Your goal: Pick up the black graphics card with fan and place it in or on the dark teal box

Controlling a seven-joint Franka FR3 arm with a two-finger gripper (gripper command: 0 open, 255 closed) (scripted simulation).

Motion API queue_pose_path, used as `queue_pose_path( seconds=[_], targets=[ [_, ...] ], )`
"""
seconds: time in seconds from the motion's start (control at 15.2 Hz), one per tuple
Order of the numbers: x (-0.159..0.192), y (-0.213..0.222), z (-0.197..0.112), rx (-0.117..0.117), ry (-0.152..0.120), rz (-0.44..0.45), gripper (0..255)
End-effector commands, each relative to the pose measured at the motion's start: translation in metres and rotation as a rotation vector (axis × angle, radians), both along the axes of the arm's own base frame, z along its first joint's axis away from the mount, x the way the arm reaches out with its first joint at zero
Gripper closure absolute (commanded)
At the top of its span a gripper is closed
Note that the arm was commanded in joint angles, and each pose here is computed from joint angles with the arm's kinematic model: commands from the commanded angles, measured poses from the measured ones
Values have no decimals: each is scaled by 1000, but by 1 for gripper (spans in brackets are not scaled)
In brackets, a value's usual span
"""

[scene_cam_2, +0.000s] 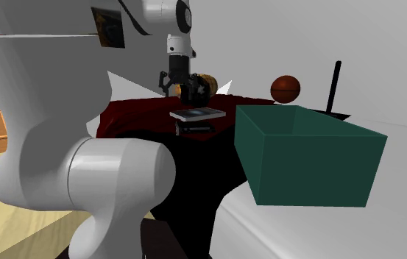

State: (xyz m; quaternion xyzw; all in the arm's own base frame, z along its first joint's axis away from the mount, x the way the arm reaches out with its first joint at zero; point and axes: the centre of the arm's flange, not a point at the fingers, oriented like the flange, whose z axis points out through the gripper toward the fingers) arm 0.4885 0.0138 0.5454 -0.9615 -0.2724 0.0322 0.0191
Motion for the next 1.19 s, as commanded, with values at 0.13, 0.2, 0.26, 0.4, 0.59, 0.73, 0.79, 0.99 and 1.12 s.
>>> queue_pose_path(
  seconds=[0.13, 0.2, 0.26, 0.4, 0.59, 0.73, 0.79, 0.99, 1.12],
  targets=[
    [2, 6, -23, 0, 1, -10, 0],
    [2, 6, -28, 0, 1, -10, 0],
    [1, 6, -33, 0, 1, -10, 0],
    [1, 7, -42, 0, 1, -10, 0],
    [1, 7, -42, 0, 1, -10, 0],
    [1, 7, -42, 0, 1, -10, 0],
    [1, 7, -42, 0, 1, -10, 0],
    [1, 7, -42, 0, 1, -10, 255],
    [1, 7, -42, 0, 1, -10, 255]
  ],
)
